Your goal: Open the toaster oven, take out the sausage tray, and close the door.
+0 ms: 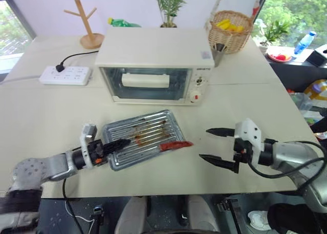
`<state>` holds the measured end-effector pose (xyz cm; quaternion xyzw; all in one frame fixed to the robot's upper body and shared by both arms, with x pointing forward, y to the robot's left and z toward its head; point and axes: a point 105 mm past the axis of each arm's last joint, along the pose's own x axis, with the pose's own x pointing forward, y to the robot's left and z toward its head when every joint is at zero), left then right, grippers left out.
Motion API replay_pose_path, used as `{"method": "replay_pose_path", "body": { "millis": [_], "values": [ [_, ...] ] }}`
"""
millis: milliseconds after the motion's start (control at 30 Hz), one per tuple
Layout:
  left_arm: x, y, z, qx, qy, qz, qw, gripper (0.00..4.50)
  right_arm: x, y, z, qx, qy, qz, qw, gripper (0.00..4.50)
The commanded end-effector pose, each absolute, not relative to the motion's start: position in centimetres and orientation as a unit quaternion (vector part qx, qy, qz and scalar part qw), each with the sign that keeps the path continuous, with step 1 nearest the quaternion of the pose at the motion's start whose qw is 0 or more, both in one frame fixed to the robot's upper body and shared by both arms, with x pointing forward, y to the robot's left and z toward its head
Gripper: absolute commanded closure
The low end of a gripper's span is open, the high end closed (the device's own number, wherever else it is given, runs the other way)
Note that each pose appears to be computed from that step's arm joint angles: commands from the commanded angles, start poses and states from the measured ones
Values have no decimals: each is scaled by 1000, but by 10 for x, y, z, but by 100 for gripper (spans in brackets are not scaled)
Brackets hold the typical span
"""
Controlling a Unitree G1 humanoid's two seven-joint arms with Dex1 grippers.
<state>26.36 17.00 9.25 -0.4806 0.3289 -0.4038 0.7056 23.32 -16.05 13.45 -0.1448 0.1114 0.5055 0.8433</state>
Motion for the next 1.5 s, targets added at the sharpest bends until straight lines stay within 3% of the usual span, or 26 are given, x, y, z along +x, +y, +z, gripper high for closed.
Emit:
{"method": "replay_pose_path", "body": {
  "millis": [33, 367, 467, 700, 1133, 1333, 1500],
  "values": [
    [268, 158, 85, -473, 345, -426, 690, 450, 227, -163, 147, -161, 95, 494, 849, 3],
    [280, 150, 65, -441, 370, -434, 693, 450, 224, -170, 145, -158, 106, 466, 864, 3],
    [289, 162, 60, -429, 369, -406, 718, 358, 225, -171, 143, -159, 107, 462, 866, 0],
    [305, 195, 71, -406, 350, -352, 767, 2, 230, -168, 140, -154, 102, 462, 867, 0],
    [283, 266, 84, -300, 337, -279, 848, 2, 237, -161, 131, -145, 95, 470, 865, 0],
    [276, 295, 111, -95, 256, -291, 917, 2, 240, -162, 133, -139, 93, 474, 865, 0],
    [255, 292, 161, 61, 199, -370, 905, 2, 241, -170, 150, -121, 98, 492, 856, 0]
  ]
}}
